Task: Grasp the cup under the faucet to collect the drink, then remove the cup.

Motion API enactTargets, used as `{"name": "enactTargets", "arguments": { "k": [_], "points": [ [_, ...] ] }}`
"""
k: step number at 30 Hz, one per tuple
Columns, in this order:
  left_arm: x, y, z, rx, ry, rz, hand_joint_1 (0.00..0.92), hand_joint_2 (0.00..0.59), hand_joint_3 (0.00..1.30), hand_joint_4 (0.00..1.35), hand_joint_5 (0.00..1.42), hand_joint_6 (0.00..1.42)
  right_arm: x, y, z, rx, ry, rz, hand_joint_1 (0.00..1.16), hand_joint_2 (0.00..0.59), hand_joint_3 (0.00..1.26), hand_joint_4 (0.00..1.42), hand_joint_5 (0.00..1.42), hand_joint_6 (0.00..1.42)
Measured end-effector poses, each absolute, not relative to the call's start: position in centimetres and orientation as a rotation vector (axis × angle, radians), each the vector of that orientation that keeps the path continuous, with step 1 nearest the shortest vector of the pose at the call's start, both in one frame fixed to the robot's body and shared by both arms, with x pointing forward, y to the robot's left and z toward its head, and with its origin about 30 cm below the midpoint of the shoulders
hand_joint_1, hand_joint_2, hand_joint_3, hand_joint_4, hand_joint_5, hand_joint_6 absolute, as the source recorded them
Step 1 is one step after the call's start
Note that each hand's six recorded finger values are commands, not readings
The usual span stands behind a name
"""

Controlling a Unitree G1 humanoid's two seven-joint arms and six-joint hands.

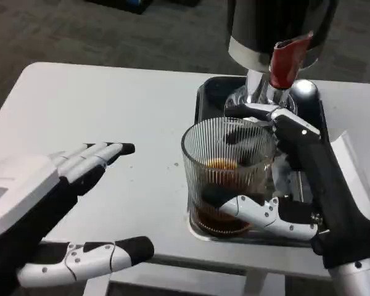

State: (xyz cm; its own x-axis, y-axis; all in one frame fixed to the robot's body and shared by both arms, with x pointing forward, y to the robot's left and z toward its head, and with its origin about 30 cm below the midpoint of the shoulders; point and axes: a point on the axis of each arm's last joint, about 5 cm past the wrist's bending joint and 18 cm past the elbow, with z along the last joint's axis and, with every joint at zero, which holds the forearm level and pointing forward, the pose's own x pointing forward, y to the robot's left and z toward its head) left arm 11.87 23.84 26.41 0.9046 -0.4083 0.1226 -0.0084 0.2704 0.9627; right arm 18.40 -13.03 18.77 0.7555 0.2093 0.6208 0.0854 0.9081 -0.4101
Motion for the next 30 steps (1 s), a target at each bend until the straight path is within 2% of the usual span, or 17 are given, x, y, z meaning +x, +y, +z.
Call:
{"name": "enactTargets", "arguments": {
  "k": [30],
  "points": [
    [11.23, 24.1, 26.38, 1.284, -0.353, -0.263, 0.0, 0.095, 0.05, 0.0, 0.0, 0.06, 18.8, -12.58, 19.0, -0.431, -0.735, 0.092, 0.81, 0.233, 1.08, 1.21, 1.42, 1.42]
  ]
}}
